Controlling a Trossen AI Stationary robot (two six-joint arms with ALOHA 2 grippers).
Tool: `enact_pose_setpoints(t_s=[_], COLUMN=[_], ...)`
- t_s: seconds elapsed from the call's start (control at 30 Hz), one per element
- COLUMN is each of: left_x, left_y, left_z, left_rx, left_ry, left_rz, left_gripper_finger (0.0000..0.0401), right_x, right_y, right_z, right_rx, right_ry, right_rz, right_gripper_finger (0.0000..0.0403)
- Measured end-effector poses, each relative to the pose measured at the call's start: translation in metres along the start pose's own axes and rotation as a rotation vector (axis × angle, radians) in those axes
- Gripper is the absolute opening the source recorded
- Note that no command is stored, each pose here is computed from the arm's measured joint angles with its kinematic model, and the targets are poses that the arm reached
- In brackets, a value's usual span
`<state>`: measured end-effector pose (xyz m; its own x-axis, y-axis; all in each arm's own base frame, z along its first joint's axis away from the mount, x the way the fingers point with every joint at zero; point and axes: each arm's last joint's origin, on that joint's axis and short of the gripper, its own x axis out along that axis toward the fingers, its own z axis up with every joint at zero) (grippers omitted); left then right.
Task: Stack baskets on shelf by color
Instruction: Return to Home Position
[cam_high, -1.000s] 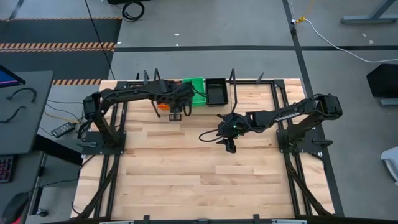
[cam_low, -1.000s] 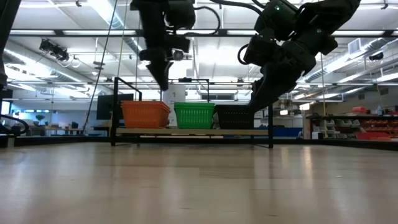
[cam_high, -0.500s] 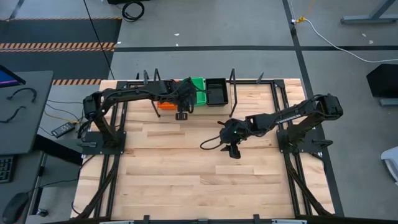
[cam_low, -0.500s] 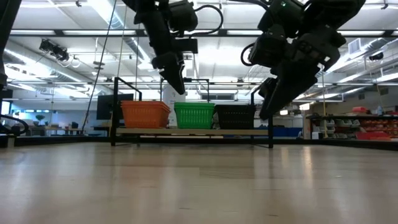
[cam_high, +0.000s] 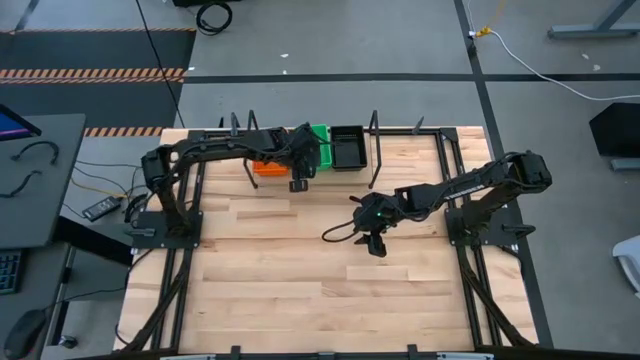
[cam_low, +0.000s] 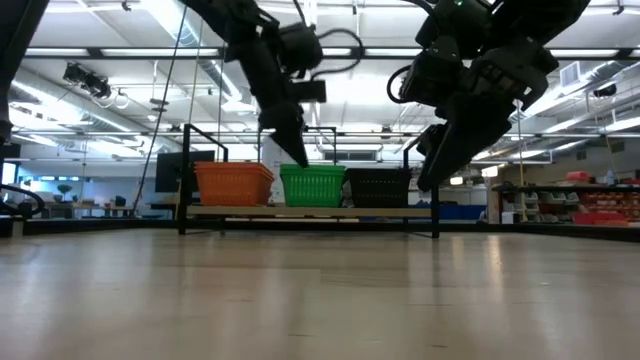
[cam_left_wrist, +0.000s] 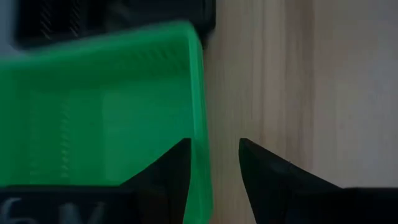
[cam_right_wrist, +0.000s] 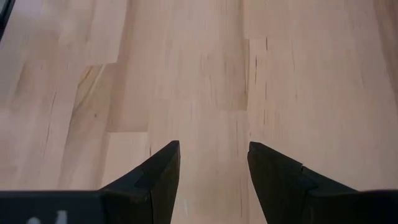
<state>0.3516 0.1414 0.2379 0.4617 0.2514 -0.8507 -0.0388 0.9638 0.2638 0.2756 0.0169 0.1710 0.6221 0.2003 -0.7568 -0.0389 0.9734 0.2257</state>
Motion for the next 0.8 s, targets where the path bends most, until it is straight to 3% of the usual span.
enact_pose_setpoints(t_s=[0.27,0.8], left_x=[0.024,0.023], left_y=[-0.001,-0.014], left_z=[-0.005,-0.011], left_rx=[0.006,0.042], left_ry=[0.059,0.147], left_rz=[-0.021,-0.073], left_gripper_finger=[0.0141,0.0102], right_x=[0.0,0.0], right_y=[0.001,0.001], right_z=[-0.001,-0.001], right_rx=[-0.003,-0.013], right_ry=[0.009,0.009], right_rz=[0.004,0.0], right_gripper_finger=[0.0194,0.0194])
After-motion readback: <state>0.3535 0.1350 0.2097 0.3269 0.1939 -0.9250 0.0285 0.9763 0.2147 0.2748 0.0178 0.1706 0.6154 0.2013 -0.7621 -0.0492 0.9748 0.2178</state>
